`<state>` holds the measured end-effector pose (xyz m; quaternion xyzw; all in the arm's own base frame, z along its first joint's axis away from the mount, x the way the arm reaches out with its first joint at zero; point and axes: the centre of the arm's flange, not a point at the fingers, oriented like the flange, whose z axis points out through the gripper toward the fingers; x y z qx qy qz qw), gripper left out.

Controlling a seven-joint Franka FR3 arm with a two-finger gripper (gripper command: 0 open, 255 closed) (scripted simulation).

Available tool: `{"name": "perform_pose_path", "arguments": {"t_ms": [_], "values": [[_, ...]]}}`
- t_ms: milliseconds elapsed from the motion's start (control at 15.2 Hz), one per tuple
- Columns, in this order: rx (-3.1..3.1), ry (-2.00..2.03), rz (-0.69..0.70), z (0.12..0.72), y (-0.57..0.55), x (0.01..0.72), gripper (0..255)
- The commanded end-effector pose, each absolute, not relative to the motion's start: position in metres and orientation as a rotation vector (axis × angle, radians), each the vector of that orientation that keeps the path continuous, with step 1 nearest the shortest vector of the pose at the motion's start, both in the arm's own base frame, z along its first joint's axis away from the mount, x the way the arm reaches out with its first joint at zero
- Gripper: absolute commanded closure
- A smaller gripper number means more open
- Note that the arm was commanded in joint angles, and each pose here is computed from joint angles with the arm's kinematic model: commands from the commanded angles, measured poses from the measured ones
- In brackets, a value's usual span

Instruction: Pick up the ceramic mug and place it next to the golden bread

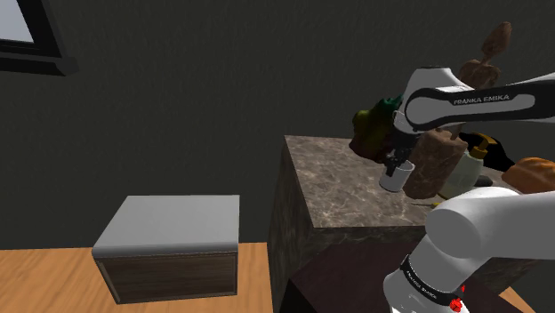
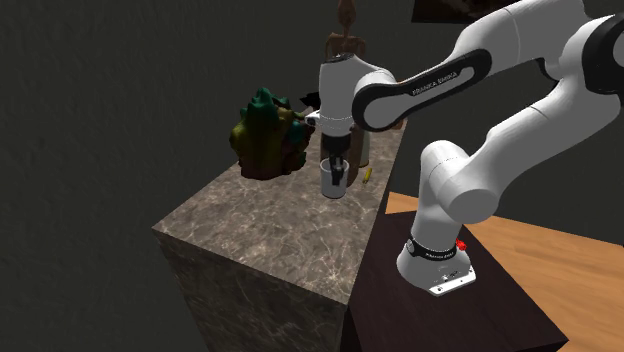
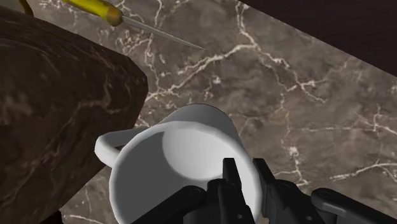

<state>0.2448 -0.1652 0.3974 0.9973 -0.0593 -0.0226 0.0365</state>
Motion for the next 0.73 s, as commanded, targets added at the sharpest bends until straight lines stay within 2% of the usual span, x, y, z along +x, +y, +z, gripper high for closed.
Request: {"name": "perform_pose_path", "arguments": {"t_ms": [0, 660], "values": [[3.063, -0.182, -0.07, 0.409, -0.165, 0.245, 255], [3.063, -0.182, -0.07, 0.461, -0.165, 0.245, 255]]}}
